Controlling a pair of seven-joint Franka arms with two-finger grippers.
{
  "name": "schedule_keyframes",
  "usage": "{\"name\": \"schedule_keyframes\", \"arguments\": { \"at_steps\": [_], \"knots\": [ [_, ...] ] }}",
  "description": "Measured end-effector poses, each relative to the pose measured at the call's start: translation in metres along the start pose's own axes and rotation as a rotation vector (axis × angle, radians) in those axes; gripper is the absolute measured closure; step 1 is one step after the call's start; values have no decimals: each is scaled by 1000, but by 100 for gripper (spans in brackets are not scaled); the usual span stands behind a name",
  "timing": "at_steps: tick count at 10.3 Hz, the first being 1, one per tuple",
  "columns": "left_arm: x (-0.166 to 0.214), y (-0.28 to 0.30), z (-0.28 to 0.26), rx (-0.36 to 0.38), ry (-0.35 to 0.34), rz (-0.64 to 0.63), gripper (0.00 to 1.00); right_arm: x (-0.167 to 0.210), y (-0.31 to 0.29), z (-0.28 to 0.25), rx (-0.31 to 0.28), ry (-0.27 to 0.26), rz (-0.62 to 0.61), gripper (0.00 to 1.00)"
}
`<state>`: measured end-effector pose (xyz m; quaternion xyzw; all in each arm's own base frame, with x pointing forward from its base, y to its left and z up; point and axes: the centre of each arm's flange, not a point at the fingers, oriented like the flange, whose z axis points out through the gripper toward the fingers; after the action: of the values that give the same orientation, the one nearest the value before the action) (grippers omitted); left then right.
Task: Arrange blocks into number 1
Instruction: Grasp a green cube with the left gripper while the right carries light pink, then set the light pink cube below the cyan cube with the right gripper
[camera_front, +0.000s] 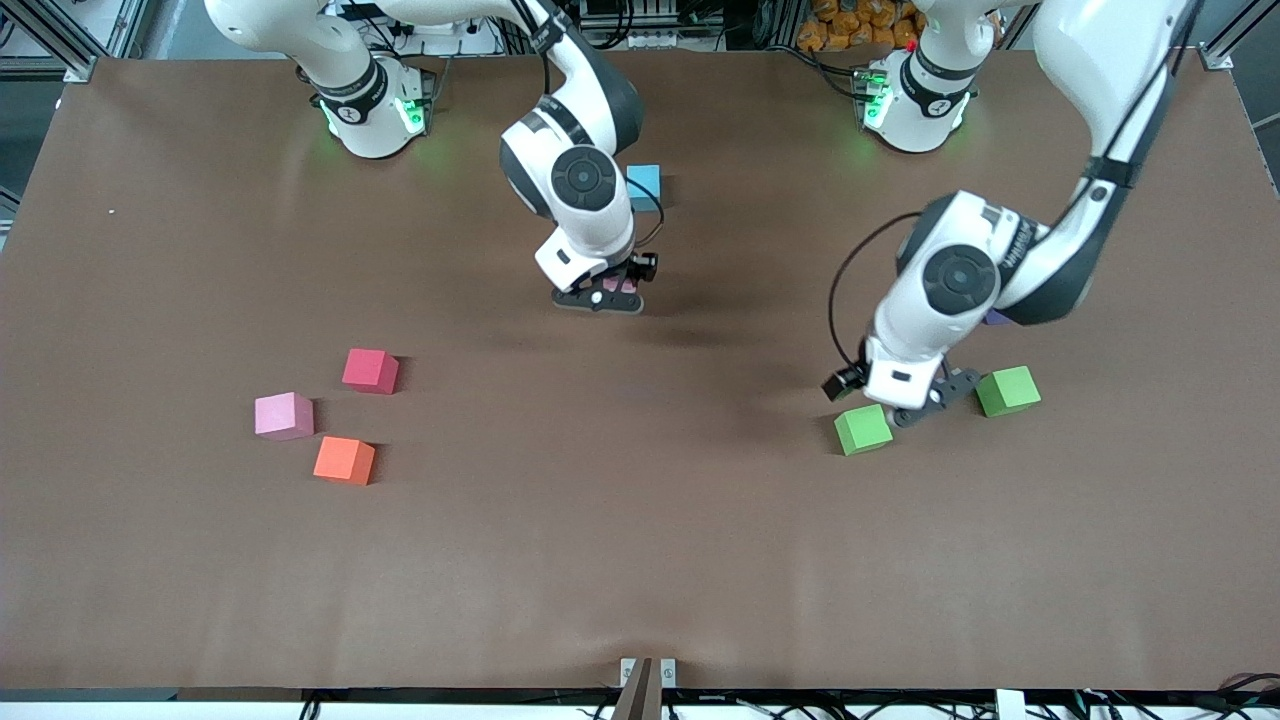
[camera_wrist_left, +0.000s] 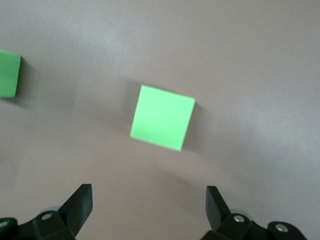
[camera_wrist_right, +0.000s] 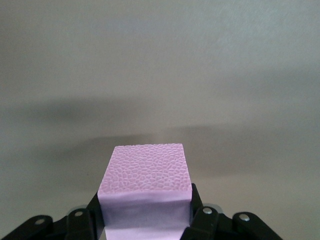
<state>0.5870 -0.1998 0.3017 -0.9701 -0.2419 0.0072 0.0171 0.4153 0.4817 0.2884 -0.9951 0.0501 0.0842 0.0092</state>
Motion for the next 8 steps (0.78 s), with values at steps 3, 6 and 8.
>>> {"name": "schedule_keyframes", "arguments": {
  "at_steps": [3, 6, 8],
  "knots": [
    [29, -2, 26, -15, -40, -11, 0, -45, -24, 21, -5, -12, -52, 35],
    [44, 2, 46, -22, -59, -16, 0, -93, -41, 52, 24, 10, -81, 35],
    [48, 4, 60, -1, -45, 14, 0, -111, -40, 69, 18, 0, -80, 35]
  ]
}}
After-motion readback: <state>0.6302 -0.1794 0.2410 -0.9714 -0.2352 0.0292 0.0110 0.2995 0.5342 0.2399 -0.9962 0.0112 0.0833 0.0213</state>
